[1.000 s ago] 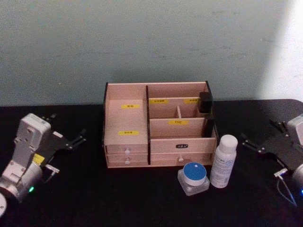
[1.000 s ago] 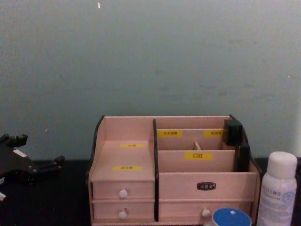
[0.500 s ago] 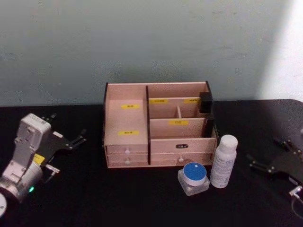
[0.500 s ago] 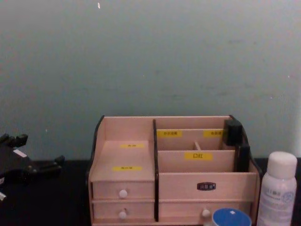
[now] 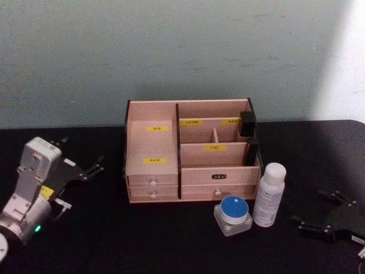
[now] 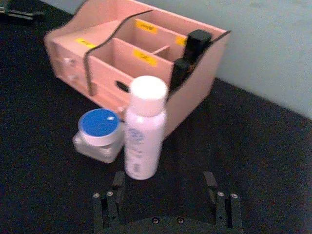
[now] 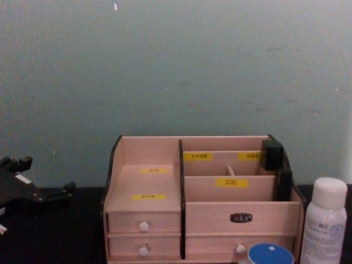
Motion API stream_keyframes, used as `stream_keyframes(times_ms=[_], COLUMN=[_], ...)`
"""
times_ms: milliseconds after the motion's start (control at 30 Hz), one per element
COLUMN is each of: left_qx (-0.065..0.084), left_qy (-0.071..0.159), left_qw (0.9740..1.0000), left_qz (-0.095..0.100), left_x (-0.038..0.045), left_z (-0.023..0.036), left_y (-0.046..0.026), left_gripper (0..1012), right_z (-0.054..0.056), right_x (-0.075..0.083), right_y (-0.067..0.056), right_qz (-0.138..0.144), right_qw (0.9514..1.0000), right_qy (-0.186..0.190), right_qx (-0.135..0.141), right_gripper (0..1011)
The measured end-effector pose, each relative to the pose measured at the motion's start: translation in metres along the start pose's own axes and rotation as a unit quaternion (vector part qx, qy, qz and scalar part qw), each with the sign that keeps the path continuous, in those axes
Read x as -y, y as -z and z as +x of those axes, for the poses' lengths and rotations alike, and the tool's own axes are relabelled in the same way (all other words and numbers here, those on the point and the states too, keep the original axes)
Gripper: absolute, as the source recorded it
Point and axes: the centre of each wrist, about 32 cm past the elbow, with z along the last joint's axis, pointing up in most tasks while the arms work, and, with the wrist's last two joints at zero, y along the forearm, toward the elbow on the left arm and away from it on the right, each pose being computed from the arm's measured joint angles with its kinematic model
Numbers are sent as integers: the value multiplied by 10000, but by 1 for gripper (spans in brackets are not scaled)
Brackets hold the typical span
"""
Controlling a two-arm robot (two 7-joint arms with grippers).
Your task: Pick up the facial cleanser and watermelon frost from the table and place them into the tiered storage box.
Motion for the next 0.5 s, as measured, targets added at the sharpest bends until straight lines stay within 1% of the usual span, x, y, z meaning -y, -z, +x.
stream_keyframes(times_ms=[67, 200, 333, 500], left_qx=[0, 0, 0, 0], left_qy=[0, 0, 0, 0], left_qw=[10000, 10000, 10000, 10000], left_qz=[0, 0, 0, 0], left_x=[0, 0, 0, 0], left_z=[0, 0, 0, 0], left_y=[0, 0, 0, 0], left_gripper=[1001, 1001, 1001, 1001], right_z=[6, 7, -3, -23], right_x=[12, 8, -48, -127], right_y=[-19, -36, -72, -103], right_qz=[-41, -75, -83, -41], right_qw=[9998, 9992, 9981, 9974], right_qy=[-174, -343, -473, -551], right_qx=[-87, -194, -376, -456], right_gripper=[1003, 1003, 1003, 1003])
